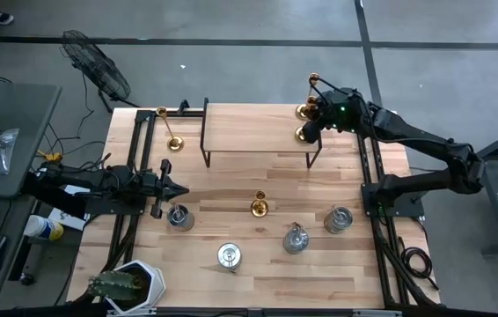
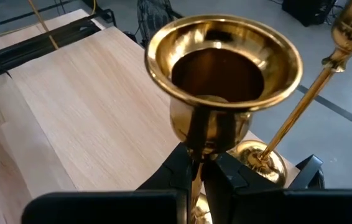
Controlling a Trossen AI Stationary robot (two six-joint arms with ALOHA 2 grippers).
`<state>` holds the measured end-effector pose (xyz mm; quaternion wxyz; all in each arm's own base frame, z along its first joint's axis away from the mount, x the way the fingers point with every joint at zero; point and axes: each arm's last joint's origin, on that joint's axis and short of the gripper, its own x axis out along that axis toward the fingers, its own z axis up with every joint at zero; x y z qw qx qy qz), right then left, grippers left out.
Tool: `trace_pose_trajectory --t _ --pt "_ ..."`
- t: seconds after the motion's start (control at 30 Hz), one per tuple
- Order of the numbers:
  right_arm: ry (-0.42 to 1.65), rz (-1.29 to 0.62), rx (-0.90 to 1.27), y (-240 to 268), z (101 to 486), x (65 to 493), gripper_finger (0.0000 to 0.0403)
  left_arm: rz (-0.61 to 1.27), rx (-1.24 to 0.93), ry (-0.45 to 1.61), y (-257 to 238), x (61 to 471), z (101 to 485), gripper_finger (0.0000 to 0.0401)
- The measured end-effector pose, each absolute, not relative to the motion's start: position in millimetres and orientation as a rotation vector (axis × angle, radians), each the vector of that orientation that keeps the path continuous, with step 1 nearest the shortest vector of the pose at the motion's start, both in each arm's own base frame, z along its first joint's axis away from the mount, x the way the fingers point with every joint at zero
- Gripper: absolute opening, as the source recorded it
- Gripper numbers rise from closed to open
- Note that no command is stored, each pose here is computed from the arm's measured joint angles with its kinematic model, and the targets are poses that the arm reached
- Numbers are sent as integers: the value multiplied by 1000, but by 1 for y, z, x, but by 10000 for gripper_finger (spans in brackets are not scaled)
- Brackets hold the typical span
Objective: Pick & Place candle stick holders
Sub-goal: Put the gold candle holder on the shelf aligned with the other candle holder
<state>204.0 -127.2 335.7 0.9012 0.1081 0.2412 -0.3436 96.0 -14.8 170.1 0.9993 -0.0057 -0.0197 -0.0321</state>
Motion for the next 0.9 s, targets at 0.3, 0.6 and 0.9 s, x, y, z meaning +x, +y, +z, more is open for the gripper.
trace_pose_trajectory --t 0.3,0.6,0.9 --pt "506 -722 229 -129 335 202 16 -65 -11 -39 -15 96 170 0" --pt "520 -726 234 -130 335 200 16 -66 -11 -39 -15 96 170 0" --pt "526 -726 235 -130 334 200 26 -69 -11 -39 -15 96 170 0"
